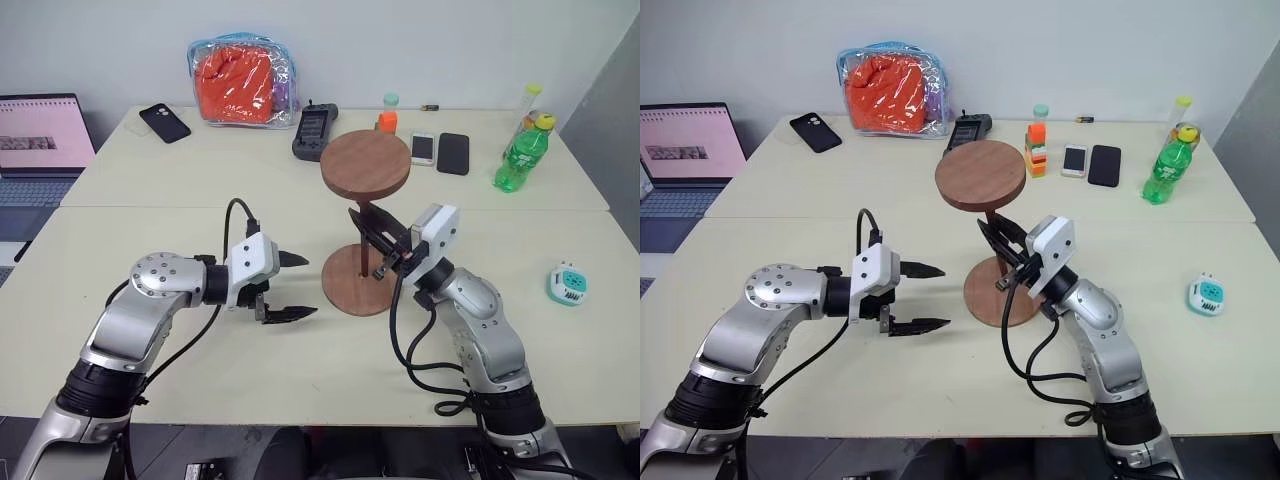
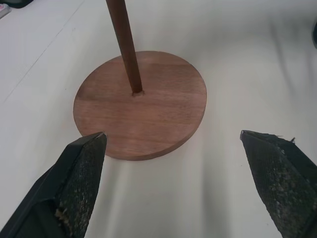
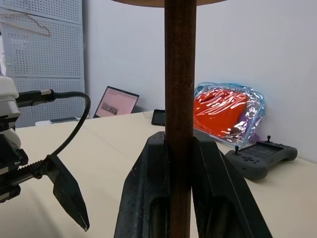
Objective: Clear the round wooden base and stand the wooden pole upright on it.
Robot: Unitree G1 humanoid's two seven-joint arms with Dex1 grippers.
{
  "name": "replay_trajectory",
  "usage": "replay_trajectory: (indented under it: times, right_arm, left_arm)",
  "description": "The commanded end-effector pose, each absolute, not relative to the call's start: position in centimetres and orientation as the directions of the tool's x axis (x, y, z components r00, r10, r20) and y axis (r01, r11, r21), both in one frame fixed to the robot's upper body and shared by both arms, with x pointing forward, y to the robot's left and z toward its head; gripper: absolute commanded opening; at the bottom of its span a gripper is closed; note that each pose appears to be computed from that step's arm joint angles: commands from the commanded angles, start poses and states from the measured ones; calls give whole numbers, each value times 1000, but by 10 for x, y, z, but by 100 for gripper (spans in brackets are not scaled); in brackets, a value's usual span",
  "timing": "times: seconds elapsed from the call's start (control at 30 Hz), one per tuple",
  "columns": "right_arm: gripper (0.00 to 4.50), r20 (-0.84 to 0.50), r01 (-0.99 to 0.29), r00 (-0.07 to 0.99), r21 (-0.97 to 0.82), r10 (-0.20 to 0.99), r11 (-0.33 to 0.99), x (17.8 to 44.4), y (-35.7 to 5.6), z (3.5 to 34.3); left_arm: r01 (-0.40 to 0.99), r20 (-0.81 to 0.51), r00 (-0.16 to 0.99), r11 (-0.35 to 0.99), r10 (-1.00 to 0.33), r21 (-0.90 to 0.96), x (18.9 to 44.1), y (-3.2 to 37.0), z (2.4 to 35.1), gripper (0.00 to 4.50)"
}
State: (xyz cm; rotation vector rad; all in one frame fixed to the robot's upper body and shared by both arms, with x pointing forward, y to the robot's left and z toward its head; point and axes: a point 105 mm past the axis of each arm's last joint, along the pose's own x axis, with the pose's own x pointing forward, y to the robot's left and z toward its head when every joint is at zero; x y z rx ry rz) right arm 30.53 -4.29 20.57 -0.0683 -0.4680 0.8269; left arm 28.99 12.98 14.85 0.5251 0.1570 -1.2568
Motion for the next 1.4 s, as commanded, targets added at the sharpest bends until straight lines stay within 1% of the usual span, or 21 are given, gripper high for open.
replay_trajectory:
  times: [0.03,0.23,0.57,0.8,0.87,1.1,1.17,1.4]
  right_arm:
    - [22,413,-686,568,-240,712,687,301,-45,213]
    - [22,407,-695,563,-236,719,679,299,-41,210]
    - [22,399,-683,580,-236,710,691,305,-38,203]
    - [22,369,-688,590,-234,718,687,303,-39,192]
    - [22,352,-691,600,-227,719,687,303,-41,187]
    - [22,238,-679,680,-153,694,718,309,-54,158]
    - [22,227,-680,682,-153,695,717,310,-54,156]
    - [22,109,-693,701,-134,705,709,314,-51,140]
  left_arm:
    - [927,-373,308,189,-875,323,288,125,159,450]
    - [928,-374,307,189,-875,320,288,126,157,450]
    - [930,-373,303,186,-877,318,288,125,157,450]
    - [929,-374,303,185,-877,320,289,125,156,450]
    - [929,-374,303,185,-876,320,289,125,156,450]
    - [932,-374,298,184,-878,311,288,126,155,450]
    - [934,-376,295,181,-878,309,288,126,155,450]
    - [937,-367,288,180,-884,301,287,124,162,450]
